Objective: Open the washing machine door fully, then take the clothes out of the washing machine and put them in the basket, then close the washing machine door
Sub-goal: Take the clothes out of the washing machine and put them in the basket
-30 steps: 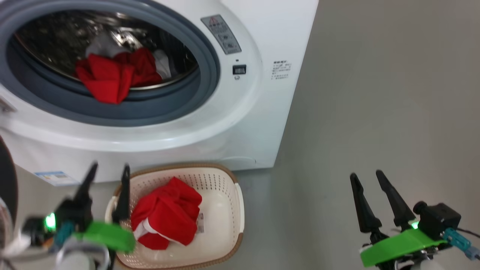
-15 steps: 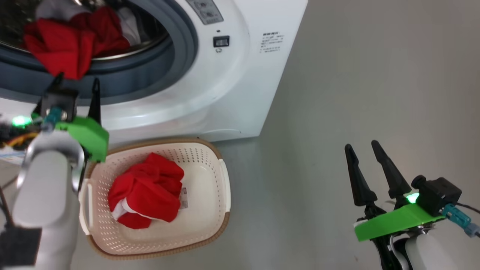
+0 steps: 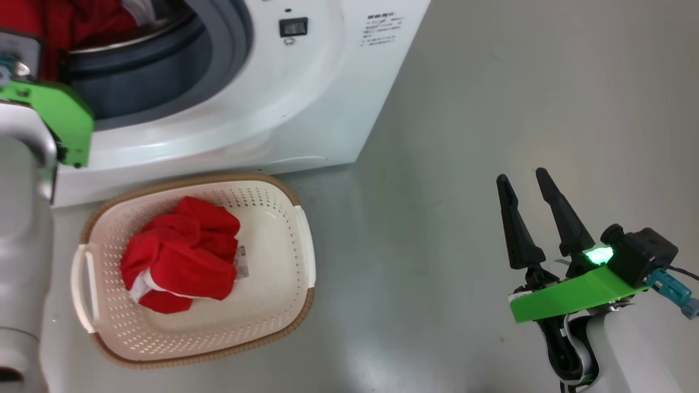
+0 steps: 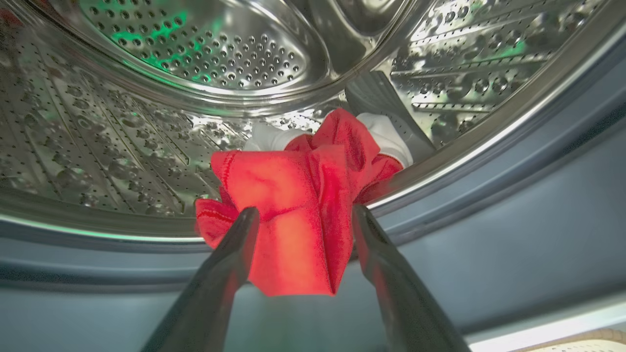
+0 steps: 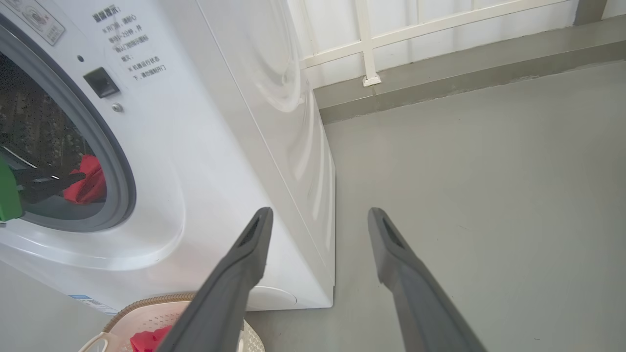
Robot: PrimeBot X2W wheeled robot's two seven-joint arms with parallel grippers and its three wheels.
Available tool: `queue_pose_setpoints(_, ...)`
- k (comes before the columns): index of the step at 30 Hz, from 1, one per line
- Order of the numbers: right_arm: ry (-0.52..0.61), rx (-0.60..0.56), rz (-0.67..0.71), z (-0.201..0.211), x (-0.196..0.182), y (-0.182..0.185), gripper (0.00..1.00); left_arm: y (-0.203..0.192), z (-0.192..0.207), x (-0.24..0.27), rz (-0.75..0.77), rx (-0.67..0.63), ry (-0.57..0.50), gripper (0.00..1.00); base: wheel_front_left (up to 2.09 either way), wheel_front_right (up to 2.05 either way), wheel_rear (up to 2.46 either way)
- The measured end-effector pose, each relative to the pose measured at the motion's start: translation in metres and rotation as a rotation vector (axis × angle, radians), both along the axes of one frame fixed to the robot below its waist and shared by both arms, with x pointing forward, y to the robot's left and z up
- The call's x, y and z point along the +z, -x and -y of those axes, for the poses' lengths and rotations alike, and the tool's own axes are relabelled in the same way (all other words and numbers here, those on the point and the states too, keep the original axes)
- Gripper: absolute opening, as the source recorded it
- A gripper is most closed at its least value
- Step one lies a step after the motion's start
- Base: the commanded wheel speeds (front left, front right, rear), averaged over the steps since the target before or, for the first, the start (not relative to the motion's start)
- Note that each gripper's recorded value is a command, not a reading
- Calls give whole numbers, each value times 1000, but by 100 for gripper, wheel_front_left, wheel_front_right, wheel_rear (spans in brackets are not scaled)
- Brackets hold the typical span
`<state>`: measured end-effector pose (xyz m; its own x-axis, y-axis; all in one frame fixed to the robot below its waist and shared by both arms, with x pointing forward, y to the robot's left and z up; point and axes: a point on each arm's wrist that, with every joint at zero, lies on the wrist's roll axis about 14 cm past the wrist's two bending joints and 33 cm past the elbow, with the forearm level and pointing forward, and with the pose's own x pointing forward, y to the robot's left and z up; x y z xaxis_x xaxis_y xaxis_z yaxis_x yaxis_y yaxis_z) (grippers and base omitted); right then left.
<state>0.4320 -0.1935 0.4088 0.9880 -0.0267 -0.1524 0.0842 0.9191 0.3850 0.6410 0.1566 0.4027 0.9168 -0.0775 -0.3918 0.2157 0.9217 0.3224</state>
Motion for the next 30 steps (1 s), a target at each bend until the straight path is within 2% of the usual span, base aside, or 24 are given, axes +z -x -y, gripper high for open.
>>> queue_pose_setpoints(21,1,-64,-37,23,-12,2,100,-32,-2,-45,-103,-1,-103,100,0,0,0)
queue_pose_setpoints(22,-2,-69,-37,24,-12,3,100,-32,-3,-45,-103,0,-107,93,0,0,0)
queue_pose_setpoints(23,-2,-72,-37,25,-12,3,100,-33,-4,-45,-103,1,-110,74,0,0,0)
queue_pose_setpoints(24,-1,-73,-37,25,-11,4,100,-34,-5,-45,-103,1,-112,49,0,0,0)
queue_pose_setpoints(25,-1,-75,-36,26,-11,4,100,-34,-5,-45,-104,0,-114,29,0,0,0)
queue_pose_setpoints(26,-1,-75,-35,26,-11,4,100,-34,-5,-45,-104,-1,-117,13,0,0,0)
queue_pose_setpoints(27,-1,-76,-34,26,-10,4,100,-34,-6,-45,-105,0,-120,7,0,0,0)
queue_pose_setpoints(30,-1,-76,-30,26,-9,4,100,-34,-8,-42,-97,1,-123,0,0,0,0)
